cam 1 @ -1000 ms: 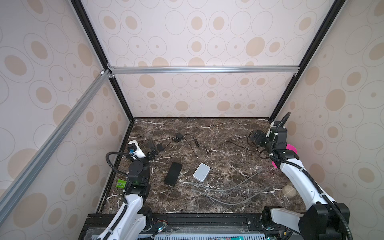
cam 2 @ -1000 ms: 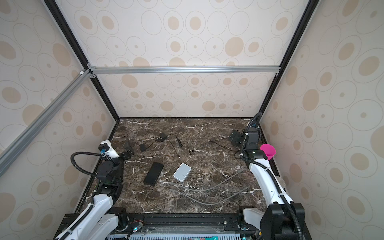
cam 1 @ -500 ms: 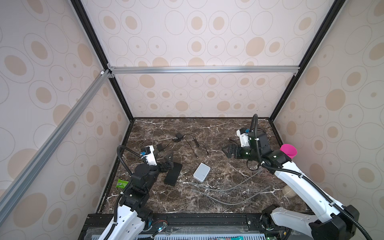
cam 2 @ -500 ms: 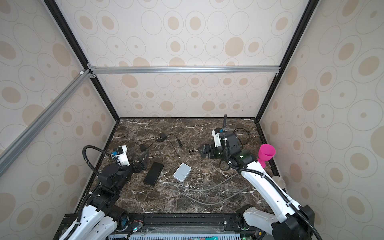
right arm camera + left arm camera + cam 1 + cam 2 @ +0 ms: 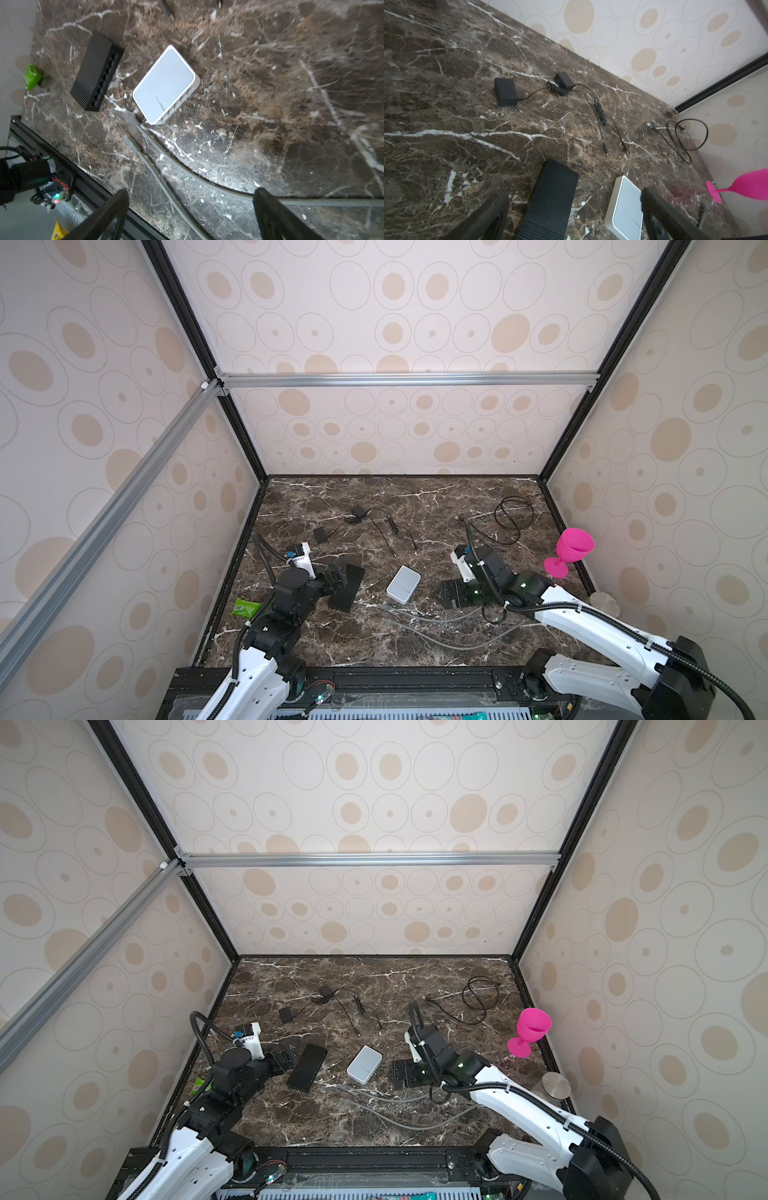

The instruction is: Insert the plug into the switch port

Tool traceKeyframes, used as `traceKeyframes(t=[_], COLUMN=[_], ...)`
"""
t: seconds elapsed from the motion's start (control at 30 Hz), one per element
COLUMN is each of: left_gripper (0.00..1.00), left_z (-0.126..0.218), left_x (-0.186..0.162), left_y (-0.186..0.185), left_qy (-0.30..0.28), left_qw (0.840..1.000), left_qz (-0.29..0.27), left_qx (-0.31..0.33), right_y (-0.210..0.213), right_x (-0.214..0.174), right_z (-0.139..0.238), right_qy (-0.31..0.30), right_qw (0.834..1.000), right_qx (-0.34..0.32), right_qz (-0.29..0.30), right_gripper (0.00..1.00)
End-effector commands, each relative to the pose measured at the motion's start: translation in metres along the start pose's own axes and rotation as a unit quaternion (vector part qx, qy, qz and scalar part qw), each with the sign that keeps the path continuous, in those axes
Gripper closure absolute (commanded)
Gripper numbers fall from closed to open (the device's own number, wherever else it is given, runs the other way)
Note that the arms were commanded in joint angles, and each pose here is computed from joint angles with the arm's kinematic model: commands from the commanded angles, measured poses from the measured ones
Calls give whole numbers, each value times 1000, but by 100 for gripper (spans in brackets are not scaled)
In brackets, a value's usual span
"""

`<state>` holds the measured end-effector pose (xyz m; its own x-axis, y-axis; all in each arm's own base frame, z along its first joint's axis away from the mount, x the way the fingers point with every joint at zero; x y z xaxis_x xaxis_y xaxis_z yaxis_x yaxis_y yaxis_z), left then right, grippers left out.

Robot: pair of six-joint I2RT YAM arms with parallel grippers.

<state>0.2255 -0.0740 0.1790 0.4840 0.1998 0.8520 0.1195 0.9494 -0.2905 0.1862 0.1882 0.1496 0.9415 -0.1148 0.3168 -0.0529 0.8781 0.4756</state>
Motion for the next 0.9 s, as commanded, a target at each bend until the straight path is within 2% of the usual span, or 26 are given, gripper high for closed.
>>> traceKeyframes(t=[0.0,0.17,0.33,0.43,0.7,0.87], left_gripper=[2,2,2,2,2,2], left_z=[-2,-16,-15,-18,-6,-14], left_x=[3,-15,-38,-53,-46,-56], left_y=[-10,-26,-61,-55,-40,-41], left_qy=[35,76,97,116,74,102], left_qw=[999,995,990,989,996,993], left_qz=[-21,-15,-68,-71,-44,-48], left_qx=[-21,-68,-77,-55,-26,-28], right_y=[3,10,10,9,11,28], right_x=[6,5,3,2,1,-8], right_z=[-8,-23,-29,-29,-27,-24], right_qy=[-14,21,33,32,31,26], right_qw=[1000,999,999,999,999,997], right_qx=[-15,-21,-26,-24,-19,-25], right_qz=[-4,13,14,13,22,73], right_gripper=[5,8,7,7,0,0])
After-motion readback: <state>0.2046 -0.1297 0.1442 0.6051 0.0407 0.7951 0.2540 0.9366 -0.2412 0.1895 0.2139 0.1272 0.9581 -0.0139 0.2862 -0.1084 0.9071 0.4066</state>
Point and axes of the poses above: each gripper's point midway between its finger pads, its own z axis back along the fingers, its own y axis along the line the jaws close on, x = y × z, the point moved 4 cm from there along z, back along the fingers, and after that the axes turned 14 degrees about -z, right-handed, at the moved point
